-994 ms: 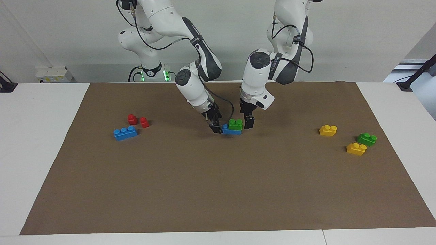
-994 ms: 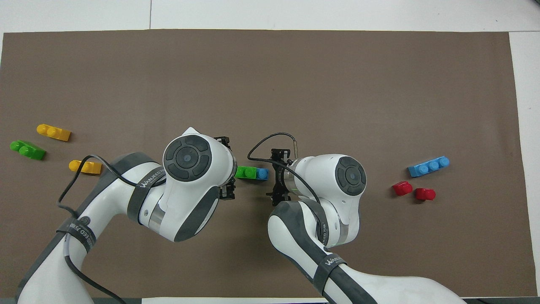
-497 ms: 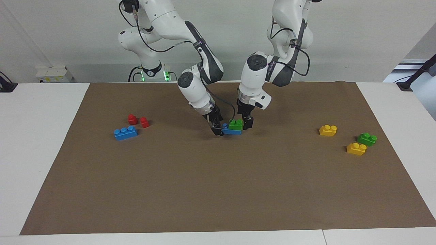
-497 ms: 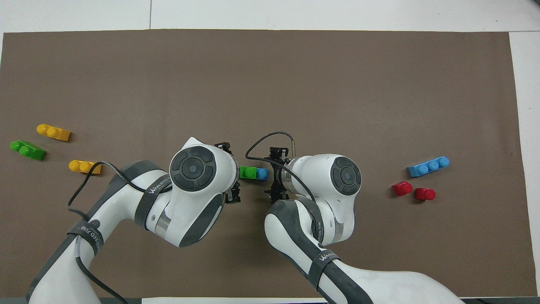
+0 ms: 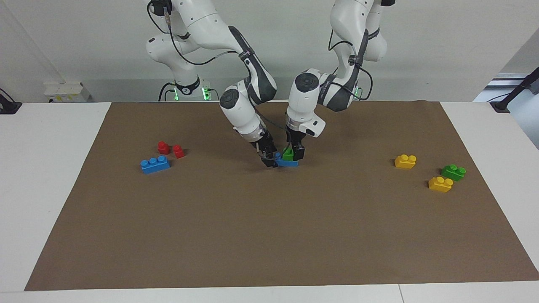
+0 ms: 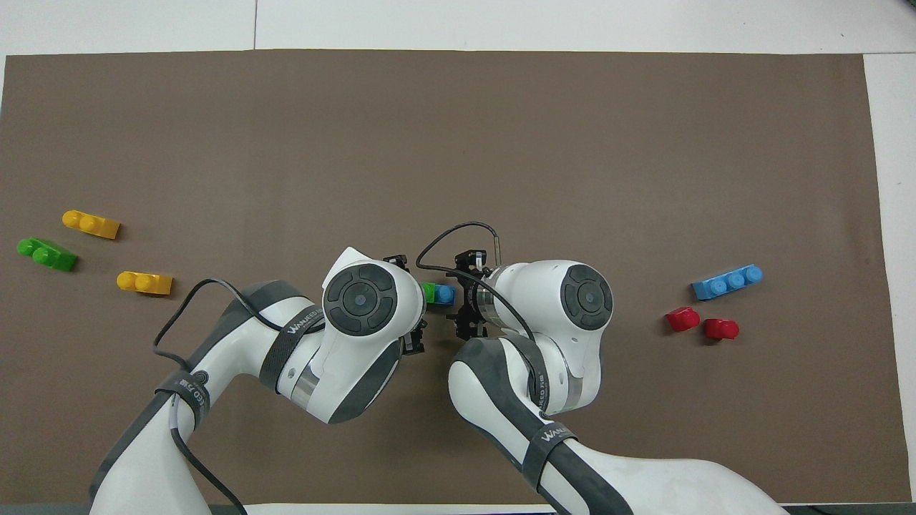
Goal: Remove green block with left arm and hold with right
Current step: 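Grasp the green brick with the left gripper while the right gripper grasps blue, then pull the green brick away with the left gripper while the right gripper pulls blue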
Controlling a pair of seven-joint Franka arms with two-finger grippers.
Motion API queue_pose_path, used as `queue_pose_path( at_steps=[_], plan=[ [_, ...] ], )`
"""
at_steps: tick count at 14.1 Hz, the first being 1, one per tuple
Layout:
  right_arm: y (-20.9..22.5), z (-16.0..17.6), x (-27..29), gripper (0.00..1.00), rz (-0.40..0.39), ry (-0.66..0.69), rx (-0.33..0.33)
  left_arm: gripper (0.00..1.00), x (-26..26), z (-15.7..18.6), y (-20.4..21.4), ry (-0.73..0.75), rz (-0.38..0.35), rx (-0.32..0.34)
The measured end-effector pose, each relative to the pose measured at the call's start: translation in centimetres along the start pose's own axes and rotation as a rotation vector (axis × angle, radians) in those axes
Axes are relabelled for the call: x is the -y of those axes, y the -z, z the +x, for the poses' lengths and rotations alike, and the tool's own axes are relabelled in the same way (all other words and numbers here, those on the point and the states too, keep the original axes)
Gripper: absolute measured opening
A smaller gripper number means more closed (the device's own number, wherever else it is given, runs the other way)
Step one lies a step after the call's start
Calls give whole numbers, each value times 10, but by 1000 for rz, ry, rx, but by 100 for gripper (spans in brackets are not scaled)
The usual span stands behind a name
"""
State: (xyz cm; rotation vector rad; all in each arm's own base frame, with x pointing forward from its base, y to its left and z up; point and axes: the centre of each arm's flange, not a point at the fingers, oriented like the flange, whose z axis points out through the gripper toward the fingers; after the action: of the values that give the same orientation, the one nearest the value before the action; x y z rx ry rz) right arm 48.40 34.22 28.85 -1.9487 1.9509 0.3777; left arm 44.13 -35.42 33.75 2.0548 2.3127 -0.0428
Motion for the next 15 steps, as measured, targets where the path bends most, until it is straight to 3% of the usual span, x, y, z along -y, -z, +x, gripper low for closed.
queue_pose_path(
  at_steps=[2,3,8,9,11,14,15],
  plan=[
    [0,0,0,40,0,-2,1,100,0,0,0,0,0,0],
    [0,0,0,35,0,-2,1,100,0,0,0,0,0,0],
    [-1,1,0,35,-3,-42,25,100,-1,0,1,0,-1,1],
    [-1,1,0,35,-3,-46,27,91,-1,0,1,-3,-2,0],
    [-1,1,0,35,-4,-48,28,85,-1,-1,3,-8,-5,2],
    [-3,0,-3,35,-9,-38,27,45,-10,1,9,-10,-21,9],
    [-2,0,-2,35,-7,-33,27,37,-11,1,10,-23,-21,8]
  ],
)
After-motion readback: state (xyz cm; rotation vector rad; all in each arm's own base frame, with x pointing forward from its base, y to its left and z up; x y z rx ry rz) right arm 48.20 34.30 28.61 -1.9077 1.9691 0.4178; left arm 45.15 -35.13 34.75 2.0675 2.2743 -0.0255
